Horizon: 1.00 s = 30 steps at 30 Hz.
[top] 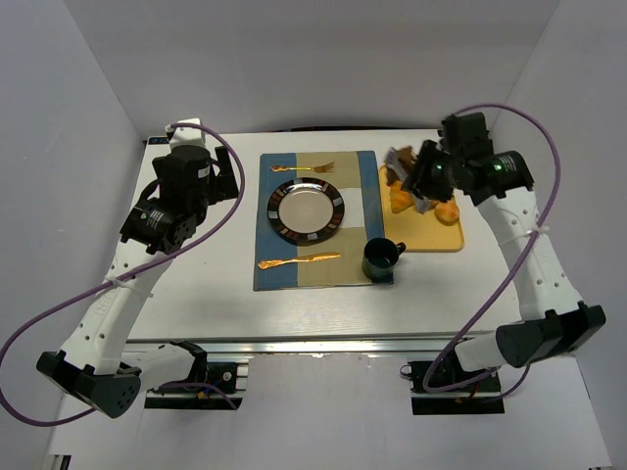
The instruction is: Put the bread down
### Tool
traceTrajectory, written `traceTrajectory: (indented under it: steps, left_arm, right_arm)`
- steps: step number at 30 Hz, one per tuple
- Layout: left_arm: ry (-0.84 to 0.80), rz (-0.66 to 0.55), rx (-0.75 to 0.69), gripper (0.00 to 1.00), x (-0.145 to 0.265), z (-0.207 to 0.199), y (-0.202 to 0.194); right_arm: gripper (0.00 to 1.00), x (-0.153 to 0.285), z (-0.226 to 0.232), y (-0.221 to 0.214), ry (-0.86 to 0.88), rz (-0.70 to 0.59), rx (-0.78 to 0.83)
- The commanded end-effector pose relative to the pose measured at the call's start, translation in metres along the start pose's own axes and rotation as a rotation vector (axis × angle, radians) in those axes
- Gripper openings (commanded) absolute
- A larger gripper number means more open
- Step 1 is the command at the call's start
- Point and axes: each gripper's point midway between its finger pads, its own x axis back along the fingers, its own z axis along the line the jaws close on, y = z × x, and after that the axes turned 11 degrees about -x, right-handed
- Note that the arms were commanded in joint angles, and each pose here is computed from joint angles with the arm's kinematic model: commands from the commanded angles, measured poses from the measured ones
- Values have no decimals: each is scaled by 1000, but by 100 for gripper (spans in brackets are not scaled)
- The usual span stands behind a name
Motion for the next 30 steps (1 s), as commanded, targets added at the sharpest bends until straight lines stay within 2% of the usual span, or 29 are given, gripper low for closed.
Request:
traceTrajectory:
  steps: [1, 5, 6, 7, 10, 14, 21, 28, 30]
  left_arm:
    - [6, -13, -1, 98, 5, 3, 5]
    - [20, -16, -9, 98, 9, 8, 7]
    - [23, -18, -9, 98, 9, 9, 7]
    - [27, -19, -9, 98, 10, 10, 8]
    - [34, -13, -17, 98, 10, 11, 7]
    - [35, -17, -15, 98, 11, 12, 8]
    - [28, -6, -17, 98, 9, 10, 3]
    - [25, -1, -19, 98, 8, 9, 0]
    - [20, 0, -18, 98, 8, 8, -1]
  right_arm:
    - [37, -18, 64, -15, 138, 79, 89]
    - [37, -44, 134, -44, 187, 127, 245]
    - [37, -63, 141, -55, 171, 161, 266]
    - [37, -61, 159, -59, 206, 155, 286]
    - [37, -87, 172, -78, 203, 188, 320]
    - [37, -111, 177, -92, 201, 213, 342]
    - [40, -151, 158, -119, 115, 294, 376]
    - [40, -156, 139, -137, 30, 374, 377]
    - [45, -154, 138, -137, 27, 366, 384]
